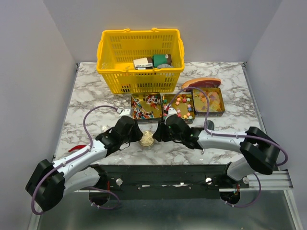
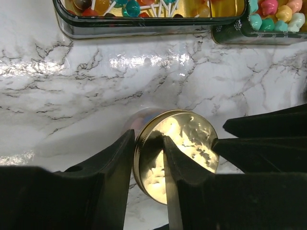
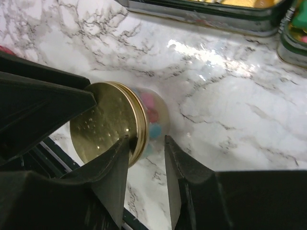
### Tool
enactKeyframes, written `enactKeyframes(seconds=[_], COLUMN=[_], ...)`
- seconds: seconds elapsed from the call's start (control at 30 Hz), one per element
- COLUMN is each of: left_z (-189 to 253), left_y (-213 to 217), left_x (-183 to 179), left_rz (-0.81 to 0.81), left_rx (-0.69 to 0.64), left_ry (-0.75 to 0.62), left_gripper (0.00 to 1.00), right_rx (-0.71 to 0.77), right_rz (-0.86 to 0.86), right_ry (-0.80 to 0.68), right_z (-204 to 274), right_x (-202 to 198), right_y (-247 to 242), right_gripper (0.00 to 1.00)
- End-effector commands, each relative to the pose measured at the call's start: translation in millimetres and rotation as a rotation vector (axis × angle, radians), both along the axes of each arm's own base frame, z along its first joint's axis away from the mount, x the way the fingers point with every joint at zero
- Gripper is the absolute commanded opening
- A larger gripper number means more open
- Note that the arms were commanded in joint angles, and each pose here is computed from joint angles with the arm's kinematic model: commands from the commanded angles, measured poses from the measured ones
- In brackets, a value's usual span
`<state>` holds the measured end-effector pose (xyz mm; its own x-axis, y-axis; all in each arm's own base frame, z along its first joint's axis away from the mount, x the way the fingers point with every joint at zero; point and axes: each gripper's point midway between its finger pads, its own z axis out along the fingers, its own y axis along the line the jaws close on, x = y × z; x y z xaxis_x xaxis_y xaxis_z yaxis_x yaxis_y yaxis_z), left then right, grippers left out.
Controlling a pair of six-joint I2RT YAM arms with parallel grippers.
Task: Pack the candies
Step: Close the bottle lid on the packing bottle, then screw the bottle lid onto the packing bottle.
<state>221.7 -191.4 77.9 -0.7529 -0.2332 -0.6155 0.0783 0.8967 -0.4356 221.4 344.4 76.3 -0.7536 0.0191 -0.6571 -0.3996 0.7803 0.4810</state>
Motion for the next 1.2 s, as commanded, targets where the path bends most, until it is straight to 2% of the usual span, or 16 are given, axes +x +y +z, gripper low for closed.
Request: enactKeyframes(seconds=[0.0,0.03,0.1,0.13,0.23,0.37,0.5,0.63,0.7,0.73,1.0,1.17], left_z=[-24.1,-15.4,-2.9,6.6,26.1,31.5,9.7,-19.4,-33.1,-35.2,-35.5,-29.0], left_y=[21.7,22.4,21.5,20.4,20.8,34.5,63.1,80.6,83.8,79.7,38.2,0.6], left_x=[-15.1,-10.1,-3.0,-0.5,5.1,1.7,-15.4,-33.7,-40.6,-40.9,-24.8,-12.8], left_rz=[-0.021,-0.007,0.004,0.006,0.023,0.088,0.209,0.304,0.303,0.286,0.146,-0.013], left_rx=[0.114,0.103,0.086,0.066,0.031,0.032,0.101,0.156,0.174,0.162,0.007,-0.073], left_ry=[0.022,-0.015,-0.067,-0.102,-0.173,-0.176,-0.065,0.068,0.102,0.106,0.003,-0.096], left_gripper=[0.46,0.55,0.61,0.69,0.86,0.93,0.93,0.84,0.80,0.75,0.74,0.73], right_rx=[-0.145,-0.124,-0.110,-0.127,-0.112,-0.112,-0.112,-0.105,-0.104,-0.104,-0.094,-0.103], right_rz=[-0.058,-0.054,-0.052,-0.051,-0.049,0.018,0.000,-0.028,-0.036,-0.034,-0.044,-0.068], right_ry=[-0.010,-0.030,-0.055,-0.047,-0.077,-0.113,-0.120,-0.109,-0.104,-0.104,-0.085,-0.092], right_z=[-15.4,-4.2,6.7,6.8,24.0,39.2,43.8,42.3,41.0,40.6,37.4,39.5], right_x=[-5.1,-5.0,-2.9,-5.6,-5.6,-11.9,-13.4,-15.0,-14.9,-15.4,-19.9,-22.4], right_y=[-42.4,-41.6,-41.8,-45.8,-49.7,-50.2,-57.8,-62.7,-64.0,-63.8,-67.5,-78.9], right_gripper=[0.45,0.47,0.48,0.50,0.53,0.56,0.56,0.56,0.56,0.56,0.56,0.56])
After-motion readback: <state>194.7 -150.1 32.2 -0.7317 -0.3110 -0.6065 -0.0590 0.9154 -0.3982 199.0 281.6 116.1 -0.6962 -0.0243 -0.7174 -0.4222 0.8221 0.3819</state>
